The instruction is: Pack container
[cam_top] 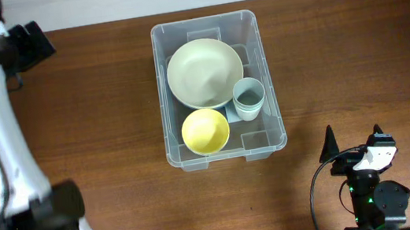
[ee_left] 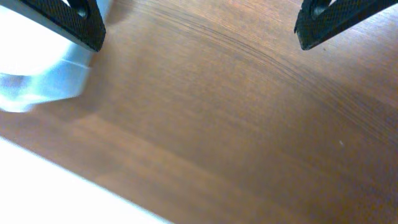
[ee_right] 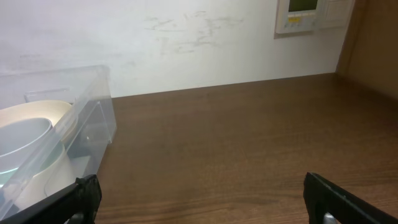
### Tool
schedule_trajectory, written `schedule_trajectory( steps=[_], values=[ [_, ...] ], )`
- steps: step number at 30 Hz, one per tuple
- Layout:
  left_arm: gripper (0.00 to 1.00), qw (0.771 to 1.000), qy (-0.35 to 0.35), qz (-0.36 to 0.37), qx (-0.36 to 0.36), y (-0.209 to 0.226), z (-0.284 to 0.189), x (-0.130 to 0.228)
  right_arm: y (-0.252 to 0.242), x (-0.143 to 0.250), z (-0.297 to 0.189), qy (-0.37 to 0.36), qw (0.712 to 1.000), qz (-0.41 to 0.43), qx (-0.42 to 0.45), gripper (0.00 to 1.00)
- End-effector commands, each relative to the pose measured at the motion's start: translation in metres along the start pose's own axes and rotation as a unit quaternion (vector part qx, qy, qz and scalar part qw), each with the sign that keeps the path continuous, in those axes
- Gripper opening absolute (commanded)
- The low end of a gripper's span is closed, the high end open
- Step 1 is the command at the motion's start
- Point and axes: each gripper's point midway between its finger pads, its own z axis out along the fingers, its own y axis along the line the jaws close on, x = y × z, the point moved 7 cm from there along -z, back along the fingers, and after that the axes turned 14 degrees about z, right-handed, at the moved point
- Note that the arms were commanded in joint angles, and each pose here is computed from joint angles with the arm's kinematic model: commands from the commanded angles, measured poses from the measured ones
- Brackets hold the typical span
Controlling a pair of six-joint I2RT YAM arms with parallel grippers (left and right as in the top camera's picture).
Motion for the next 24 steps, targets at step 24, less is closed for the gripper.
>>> schedule_trajectory(
  steps=[24],
  values=[
    [1.0, 0.939, -0.343, -0.029, -0.019, 0.019, -0.24, 0.17, 0.0, 0.001, 0.0, -0.001, 1.0, -0.003, 0.003, 0.99]
  ],
)
